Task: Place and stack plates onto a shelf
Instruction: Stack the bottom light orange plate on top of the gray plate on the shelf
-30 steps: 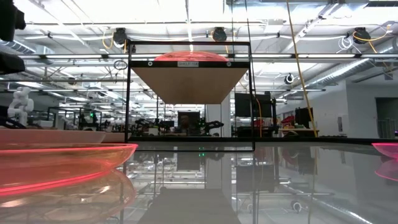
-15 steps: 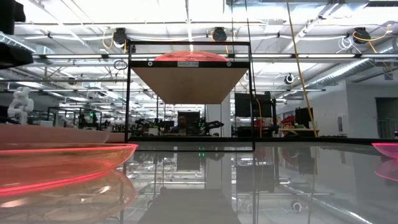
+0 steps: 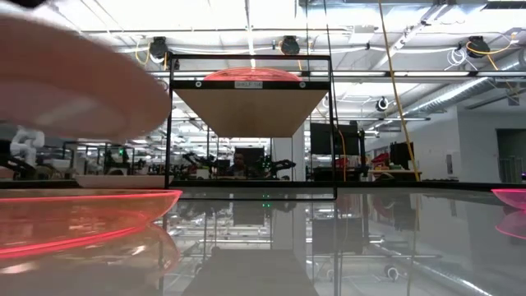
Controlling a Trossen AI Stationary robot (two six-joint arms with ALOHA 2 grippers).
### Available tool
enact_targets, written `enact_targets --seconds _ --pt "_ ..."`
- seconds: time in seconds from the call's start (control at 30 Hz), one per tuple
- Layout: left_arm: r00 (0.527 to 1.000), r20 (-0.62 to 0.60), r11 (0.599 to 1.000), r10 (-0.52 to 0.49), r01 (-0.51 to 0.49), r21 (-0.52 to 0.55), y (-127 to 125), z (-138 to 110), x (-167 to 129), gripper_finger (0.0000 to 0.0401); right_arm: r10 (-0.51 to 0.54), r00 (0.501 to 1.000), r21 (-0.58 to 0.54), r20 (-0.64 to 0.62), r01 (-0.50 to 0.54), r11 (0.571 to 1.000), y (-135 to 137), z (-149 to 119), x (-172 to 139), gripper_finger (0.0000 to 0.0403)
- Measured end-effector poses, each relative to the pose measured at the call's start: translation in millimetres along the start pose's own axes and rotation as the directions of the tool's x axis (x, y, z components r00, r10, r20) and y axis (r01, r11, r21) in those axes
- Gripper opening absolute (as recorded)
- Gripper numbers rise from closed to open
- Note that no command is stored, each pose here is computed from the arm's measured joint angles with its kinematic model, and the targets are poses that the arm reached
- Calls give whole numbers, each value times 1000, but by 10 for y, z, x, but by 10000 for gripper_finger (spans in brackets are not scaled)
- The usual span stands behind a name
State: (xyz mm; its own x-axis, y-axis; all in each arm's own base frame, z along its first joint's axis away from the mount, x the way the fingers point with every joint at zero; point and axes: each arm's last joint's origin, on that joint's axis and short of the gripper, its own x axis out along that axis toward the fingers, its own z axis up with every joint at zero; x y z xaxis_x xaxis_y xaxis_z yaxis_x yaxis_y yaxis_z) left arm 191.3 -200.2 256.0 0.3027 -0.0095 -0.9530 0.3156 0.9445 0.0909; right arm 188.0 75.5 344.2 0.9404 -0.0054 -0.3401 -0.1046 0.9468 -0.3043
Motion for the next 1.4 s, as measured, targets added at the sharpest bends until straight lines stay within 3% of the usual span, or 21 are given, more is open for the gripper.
enact_targets --seconds 0.27,0.63,1.0,1.17,1.4 --pt "990 126 970 -61 29 242 29 139 -408 11 4 1000 -3 -6 -4 1000 23 -1 50 215" --pt "977 213 877 -11 -93 472 112 270 -590 11 33 999 -29 17 -33 999 101 31 211 215" --pt "975 217 829 56 -167 534 321 354 -549 11 72 995 -70 72 -67 995 199 82 416 215" --pt "969 229 834 93 -201 514 433 406 -530 11 65 993 -22 98 -63 998 238 102 511 215" --pt "966 225 810 125 -231 539 576 450 -506 11 67 994 -27 88 -65 998 280 84 598 215"
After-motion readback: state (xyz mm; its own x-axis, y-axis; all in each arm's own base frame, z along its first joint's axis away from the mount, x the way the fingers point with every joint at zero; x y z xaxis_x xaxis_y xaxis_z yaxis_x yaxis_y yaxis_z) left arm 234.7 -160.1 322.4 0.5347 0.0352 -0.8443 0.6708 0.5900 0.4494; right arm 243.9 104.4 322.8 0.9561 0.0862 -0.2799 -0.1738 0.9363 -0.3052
